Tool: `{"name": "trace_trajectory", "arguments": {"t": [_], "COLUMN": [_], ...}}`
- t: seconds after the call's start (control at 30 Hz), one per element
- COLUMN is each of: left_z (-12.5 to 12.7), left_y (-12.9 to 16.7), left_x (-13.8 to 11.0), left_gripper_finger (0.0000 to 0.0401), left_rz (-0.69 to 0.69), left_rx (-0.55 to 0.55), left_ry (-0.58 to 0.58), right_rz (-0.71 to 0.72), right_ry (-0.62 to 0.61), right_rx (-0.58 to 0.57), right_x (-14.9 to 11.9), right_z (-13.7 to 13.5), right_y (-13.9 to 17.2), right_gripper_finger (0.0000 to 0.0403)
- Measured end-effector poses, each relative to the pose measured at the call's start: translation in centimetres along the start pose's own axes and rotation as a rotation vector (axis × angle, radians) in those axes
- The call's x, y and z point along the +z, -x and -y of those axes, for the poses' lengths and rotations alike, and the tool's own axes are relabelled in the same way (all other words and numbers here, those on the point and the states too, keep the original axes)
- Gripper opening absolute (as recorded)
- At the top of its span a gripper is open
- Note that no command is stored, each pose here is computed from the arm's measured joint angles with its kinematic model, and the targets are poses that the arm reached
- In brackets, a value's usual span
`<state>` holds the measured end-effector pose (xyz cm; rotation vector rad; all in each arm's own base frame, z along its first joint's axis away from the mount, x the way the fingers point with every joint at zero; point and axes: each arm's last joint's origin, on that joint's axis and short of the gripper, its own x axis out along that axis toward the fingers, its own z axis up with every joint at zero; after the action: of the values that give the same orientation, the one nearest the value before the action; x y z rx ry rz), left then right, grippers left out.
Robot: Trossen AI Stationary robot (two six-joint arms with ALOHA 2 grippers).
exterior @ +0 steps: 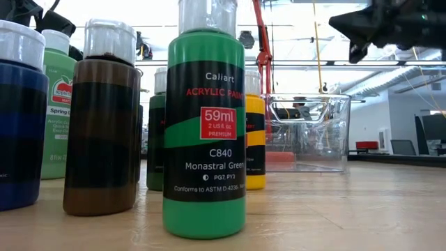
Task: Pick & Place Paint Supplies
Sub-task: Put the large green paint bottle into the transparent bin
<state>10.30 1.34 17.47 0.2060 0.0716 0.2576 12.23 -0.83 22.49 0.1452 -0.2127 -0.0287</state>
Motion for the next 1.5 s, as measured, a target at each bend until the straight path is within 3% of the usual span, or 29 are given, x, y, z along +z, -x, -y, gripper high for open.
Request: {"name": "trace_trajectory", "arguments": {"t": [0.27,1.17,1.5], "left_z": [0.0,-0.1,0.0], "left_y": [0.0,0.0,0.0], "left_x": [0.0,0.7,0.3], "left_gripper_finger": [0.0026,0.0026,0.0026], "left_rz": [0.002,0.066,0.034], "left_rx": [0.001,0.013,-0.021], "left_ry": [-0.026,0.019,0.116], "right_rz": [0.083,-0.119,-0.101], "right_ry": [-0.002,0.221,0.187], "right_rx": [-0.050,-0.064,-0.059], "right_x": [-2.3,-4.5,-4.4], "right_z": [0.5,0.9,0.8], "right_y": [1.3,1.0,0.8], "right_gripper_finger": [0.0001,0.0010,0.0001]}}
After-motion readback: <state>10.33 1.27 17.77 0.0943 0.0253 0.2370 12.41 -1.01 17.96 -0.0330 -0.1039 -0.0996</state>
